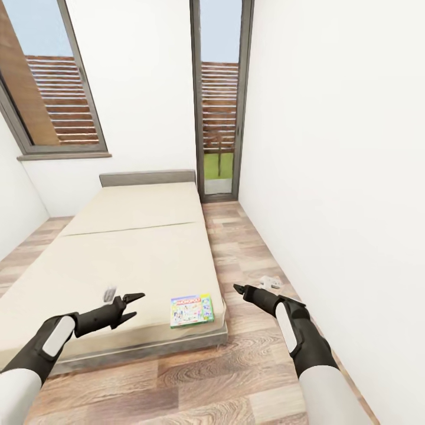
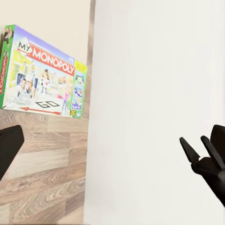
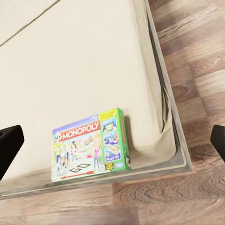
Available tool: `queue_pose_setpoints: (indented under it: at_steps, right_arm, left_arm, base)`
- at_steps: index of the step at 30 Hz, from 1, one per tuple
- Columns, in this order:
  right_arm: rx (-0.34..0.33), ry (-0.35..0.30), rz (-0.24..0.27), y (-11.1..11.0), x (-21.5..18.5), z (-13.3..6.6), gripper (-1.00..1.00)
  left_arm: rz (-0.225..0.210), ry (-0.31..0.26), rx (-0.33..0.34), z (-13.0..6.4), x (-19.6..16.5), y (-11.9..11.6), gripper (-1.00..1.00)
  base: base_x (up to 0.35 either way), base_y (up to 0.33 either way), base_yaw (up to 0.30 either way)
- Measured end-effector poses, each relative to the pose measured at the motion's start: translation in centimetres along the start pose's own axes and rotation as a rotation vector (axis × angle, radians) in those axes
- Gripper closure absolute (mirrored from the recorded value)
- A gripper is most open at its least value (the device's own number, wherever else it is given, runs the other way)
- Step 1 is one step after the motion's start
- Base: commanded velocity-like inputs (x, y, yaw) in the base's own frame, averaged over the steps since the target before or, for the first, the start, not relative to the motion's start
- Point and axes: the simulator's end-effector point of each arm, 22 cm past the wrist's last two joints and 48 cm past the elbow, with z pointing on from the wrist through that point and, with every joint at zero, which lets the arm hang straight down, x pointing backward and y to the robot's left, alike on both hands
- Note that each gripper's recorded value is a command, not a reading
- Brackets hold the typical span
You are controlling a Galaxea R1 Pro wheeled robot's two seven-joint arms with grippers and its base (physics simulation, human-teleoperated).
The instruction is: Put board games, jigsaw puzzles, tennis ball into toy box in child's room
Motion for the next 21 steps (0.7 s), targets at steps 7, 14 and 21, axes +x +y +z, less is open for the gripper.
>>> queue_pose_setpoints:
  at_steps: [7,14,21]
  right_arm:
    - [-0.015,0.001,0.007,0.1,1.1,0.8,-1.00]
    - [-0.085,-0.036,0.128,0.9,1.0,1.2,-1.00]
    - [-0.147,-0.053,0.207,1.8,1.3,1.6,-1.00]
  left_arm:
    - [-0.029,-0.022,0.010,2.8,2.3,2.1,-1.00]
    - [-0.034,-0.035,0.013,3.4,2.7,3.5,-1.00]
    - [-0.041,-0.047,0.023,3.7,2.8,4.6,-1.00]
  base:
    - [0.000,0.000,0.000]
    - [0.000,0.000,0.000]
    - [0.000,0.000,0.000]
